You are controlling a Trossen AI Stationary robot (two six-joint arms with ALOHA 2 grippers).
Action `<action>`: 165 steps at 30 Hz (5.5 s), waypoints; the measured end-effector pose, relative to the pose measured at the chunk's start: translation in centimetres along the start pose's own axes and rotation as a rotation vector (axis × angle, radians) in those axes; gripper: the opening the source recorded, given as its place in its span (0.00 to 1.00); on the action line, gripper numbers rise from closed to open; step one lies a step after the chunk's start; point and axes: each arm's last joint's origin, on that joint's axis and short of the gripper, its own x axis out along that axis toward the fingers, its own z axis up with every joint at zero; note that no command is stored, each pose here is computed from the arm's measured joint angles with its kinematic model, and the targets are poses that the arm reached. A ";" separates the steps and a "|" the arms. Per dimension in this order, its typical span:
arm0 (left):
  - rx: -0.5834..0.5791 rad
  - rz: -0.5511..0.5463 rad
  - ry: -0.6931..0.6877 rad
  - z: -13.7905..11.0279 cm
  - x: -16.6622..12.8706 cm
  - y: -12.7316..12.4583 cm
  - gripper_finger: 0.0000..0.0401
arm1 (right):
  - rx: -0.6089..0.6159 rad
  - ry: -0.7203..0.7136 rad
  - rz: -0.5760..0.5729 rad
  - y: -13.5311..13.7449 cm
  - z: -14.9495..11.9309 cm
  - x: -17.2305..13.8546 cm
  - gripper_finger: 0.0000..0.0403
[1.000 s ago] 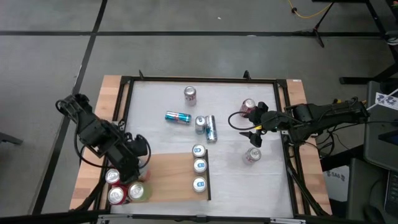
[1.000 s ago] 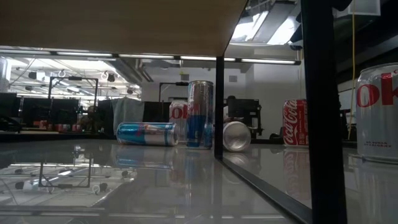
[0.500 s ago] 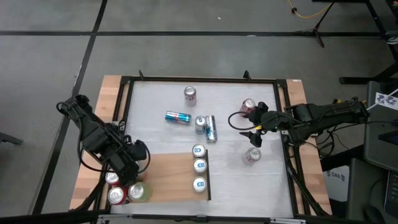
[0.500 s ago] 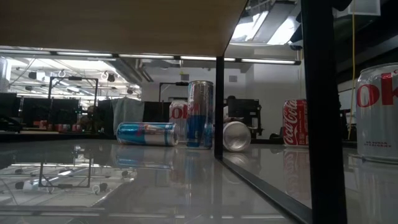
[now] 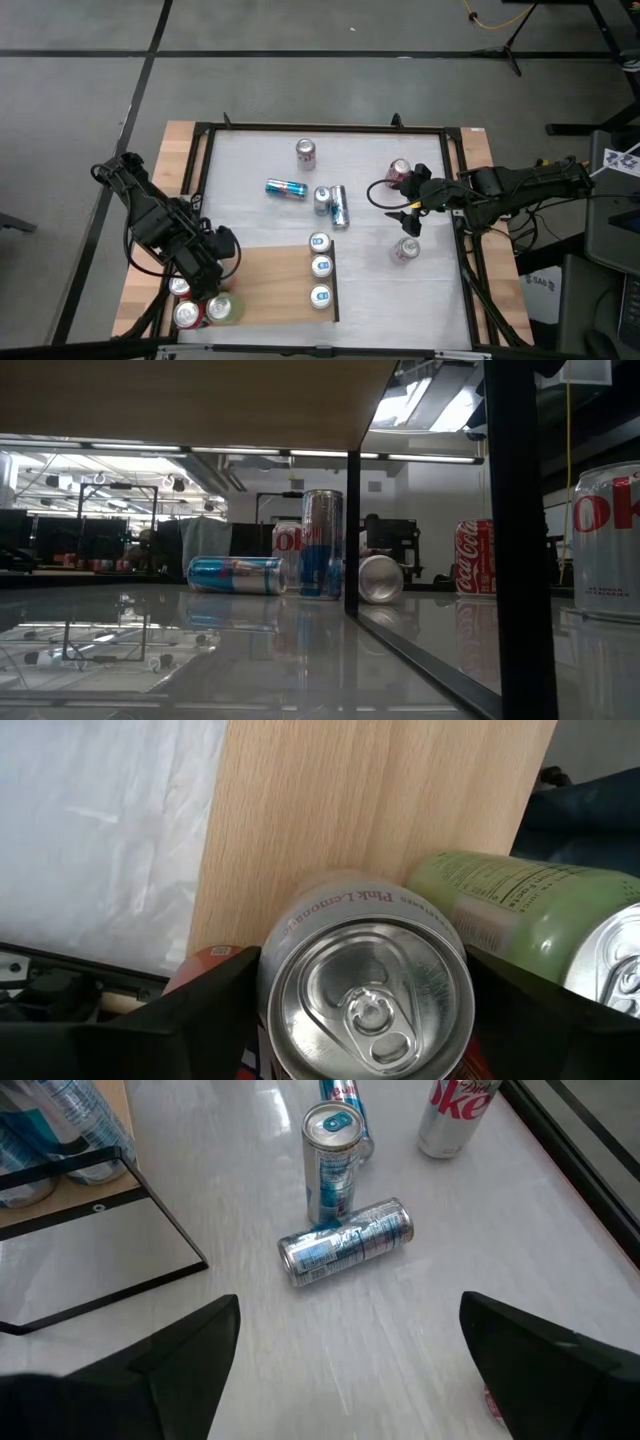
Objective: Place canned beverage on shelf
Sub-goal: Put the white soda can on the shelf aligned with the green soda can, then put the silver soda can on the shelf
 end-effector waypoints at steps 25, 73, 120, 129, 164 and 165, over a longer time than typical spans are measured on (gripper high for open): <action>-0.001 -0.002 0.000 0.0 0.0 0.0 0.85 | 0.000 0.000 0.000 0.0 0.0 0.0 0.91; 0.188 -0.107 -0.470 10.6 -4.1 8.6 0.86 | 0.000 -0.001 -0.001 0.0 0.0 0.0 0.91; 0.073 0.261 -0.379 28.1 9.2 32.0 0.85 | 0.001 -0.029 -0.076 -0.2 0.1 0.0 0.91; 0.065 0.256 -0.345 27.9 9.5 32.2 0.85 | 0.000 -0.029 -0.075 -0.2 0.1 0.0 0.91; 0.066 0.267 -0.230 28.2 12.5 32.2 0.85 | 0.000 -0.030 -0.074 -0.2 0.1 0.0 0.91; 0.065 0.272 -0.223 28.2 12.5 32.2 0.85 | 0.000 -0.029 -0.074 -0.2 0.1 0.0 0.91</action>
